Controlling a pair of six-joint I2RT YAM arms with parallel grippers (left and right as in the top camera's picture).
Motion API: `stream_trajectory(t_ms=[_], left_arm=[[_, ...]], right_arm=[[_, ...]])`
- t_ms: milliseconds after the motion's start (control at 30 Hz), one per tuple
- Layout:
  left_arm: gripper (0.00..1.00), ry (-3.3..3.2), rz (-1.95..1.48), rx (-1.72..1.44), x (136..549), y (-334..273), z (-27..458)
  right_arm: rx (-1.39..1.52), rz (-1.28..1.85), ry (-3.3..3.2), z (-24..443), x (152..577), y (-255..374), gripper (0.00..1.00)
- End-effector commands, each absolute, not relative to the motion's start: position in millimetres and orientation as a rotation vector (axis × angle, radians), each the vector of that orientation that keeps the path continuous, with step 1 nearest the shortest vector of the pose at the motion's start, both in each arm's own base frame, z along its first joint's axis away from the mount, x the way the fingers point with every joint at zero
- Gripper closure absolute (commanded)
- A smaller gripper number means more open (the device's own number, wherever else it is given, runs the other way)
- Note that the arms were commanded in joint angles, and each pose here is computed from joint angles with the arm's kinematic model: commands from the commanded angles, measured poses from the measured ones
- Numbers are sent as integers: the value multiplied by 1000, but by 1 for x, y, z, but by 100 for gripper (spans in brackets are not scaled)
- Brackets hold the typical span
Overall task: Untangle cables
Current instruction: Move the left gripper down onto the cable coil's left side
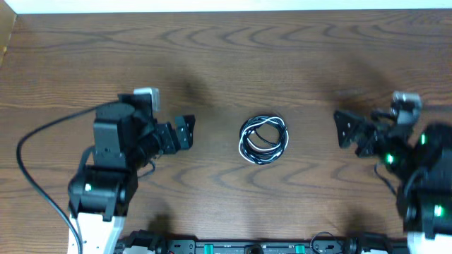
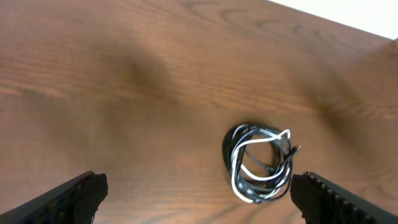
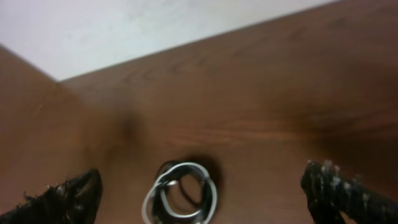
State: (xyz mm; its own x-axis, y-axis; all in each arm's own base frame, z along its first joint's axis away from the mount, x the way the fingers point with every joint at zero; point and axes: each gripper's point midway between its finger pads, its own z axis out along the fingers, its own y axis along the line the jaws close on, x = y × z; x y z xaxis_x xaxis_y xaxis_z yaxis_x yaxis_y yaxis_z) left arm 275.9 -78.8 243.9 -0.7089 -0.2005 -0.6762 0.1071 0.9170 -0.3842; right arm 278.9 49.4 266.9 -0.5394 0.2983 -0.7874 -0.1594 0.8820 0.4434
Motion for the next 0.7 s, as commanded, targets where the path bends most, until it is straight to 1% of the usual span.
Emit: stream_trajectory(t_ms=[0, 67, 167, 200, 267, 333, 433, 533, 567, 600, 667], left_arm=[[0, 2374, -631, -41, 269, -94, 245], [0, 2399, -684, -26, 262, -101, 243], [0, 2426, -712, -16, 257, -104, 239], [10, 2431, -738, 24, 253, -108, 239], [15, 2437, -781, 39, 249, -113, 239], [15, 2446, -842, 58, 243, -120, 240], [15, 2494, -910, 103, 228, -131, 236], [15, 2592, -924, 235, 205, -147, 221], [15, 2634, -898, 279, 199, -153, 214], [15, 2695, -760, 339, 197, -156, 197], [15, 2751, -537, 313, 204, -149, 179]], right_arm=[[-25, 818, 2240, 258, 276, 80, 1], [-113, 894, 2287, 247, 276, 90, 1], [-97, 960, 2341, 231, 284, 93, 1], [-82, 987, 2367, 224, 286, 94, 1], [-89, 1035, 2393, 217, 285, 98, 1], [-199, 1044, 2409, 208, 280, 103, 1], [-305, 941, 2500, 188, 270, 106, 1], [-364, 673, 2627, 163, 266, 98, 1], [-376, 630, 2636, 161, 266, 102, 1], [-409, 586, 2617, 162, 271, 109, 1], [-408, 548, 2587, 165, 279, 116, 1]])
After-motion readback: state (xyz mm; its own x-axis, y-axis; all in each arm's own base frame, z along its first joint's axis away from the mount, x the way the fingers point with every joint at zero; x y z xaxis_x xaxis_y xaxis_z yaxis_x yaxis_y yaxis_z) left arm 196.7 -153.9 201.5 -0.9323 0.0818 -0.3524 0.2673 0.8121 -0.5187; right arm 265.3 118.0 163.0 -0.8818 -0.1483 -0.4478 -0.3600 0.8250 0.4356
